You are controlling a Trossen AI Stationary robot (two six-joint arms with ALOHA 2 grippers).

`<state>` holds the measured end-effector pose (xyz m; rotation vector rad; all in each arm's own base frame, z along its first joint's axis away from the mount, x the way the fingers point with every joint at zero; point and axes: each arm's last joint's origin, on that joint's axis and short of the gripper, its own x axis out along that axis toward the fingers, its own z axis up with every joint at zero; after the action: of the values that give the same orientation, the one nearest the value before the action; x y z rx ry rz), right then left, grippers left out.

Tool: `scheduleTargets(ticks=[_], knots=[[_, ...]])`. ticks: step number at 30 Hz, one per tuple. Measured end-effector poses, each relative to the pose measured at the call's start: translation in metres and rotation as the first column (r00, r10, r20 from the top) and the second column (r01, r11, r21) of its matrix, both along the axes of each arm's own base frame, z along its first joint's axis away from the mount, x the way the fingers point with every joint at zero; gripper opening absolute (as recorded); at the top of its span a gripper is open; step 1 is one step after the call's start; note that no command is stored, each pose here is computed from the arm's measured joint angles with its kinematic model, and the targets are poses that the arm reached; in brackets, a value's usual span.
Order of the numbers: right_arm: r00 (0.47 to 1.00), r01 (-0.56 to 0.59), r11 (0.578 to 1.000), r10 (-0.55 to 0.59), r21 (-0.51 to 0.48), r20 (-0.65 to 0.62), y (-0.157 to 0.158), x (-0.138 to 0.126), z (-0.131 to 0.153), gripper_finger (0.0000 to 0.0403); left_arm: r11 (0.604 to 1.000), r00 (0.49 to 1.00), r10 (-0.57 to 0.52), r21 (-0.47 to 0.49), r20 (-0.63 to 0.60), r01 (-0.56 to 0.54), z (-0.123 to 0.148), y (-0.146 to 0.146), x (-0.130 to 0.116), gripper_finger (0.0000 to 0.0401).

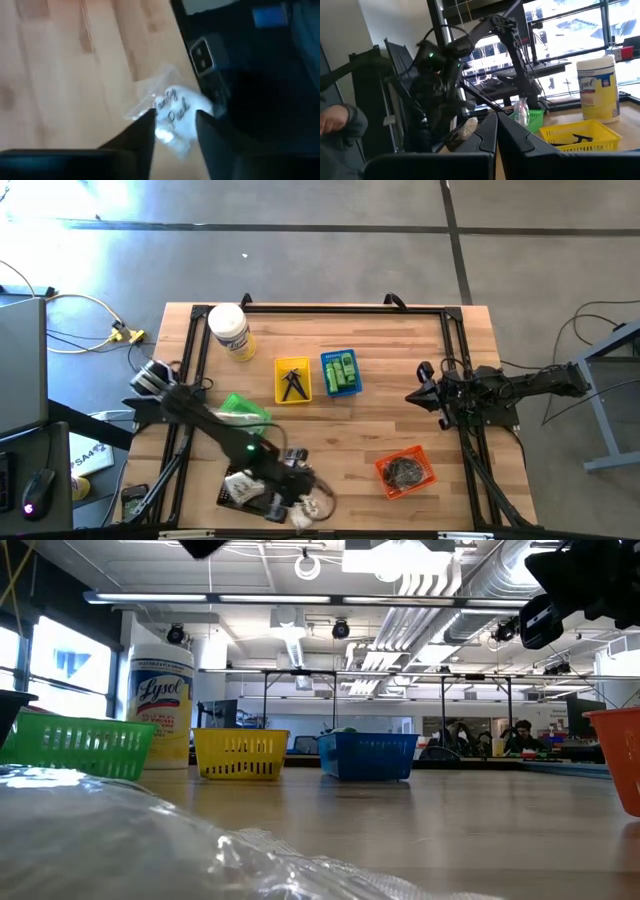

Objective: Pick & Place Travel size toiletries
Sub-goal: Put the cotton pack into the black bin

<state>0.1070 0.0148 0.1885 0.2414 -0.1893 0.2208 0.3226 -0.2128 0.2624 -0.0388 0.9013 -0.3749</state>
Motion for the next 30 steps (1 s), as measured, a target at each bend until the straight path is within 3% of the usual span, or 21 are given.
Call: scheduleTargets(ticks=[5,9,12,21,30], knots=[[1.0,-0.012,1.0,0.013,0.027,-0.006,0.0,0.0,0.0,0.0003,0.956,0.947,0.222,-0.139,-0.233,-0.258,-0.029,0.003,0.032,0.0215],[1.0,-0.013,1.0,0.013,0.027,-0.009,0.0,0.0,0.0,0.0003,0.916,0.875,0.227,-0.213,-0.428,-0.341,-0.054,0.006,0.042,0.0268],[1.0,-0.014,1.0,0.014,0.026,-0.01,0.0,0.0,-0.001,0.0003,0.896,0.842,0.212,-0.245,-0.497,-0.37,-0.063,0.005,0.044,0.0293],[0.999,-0.032,0.999,0.032,0.022,-0.015,0.001,0.0,-0.001,0.0003,0.857,0.788,0.241,-0.257,-0.566,-0.447,-0.086,-0.001,0.052,0.0305],[0.999,-0.028,0.999,0.029,0.02,-0.016,0.001,0.0,-0.001,0.0003,0.845,0.751,0.31,-0.192,-0.583,-0.498,-0.101,0.0,0.054,0.0305]])
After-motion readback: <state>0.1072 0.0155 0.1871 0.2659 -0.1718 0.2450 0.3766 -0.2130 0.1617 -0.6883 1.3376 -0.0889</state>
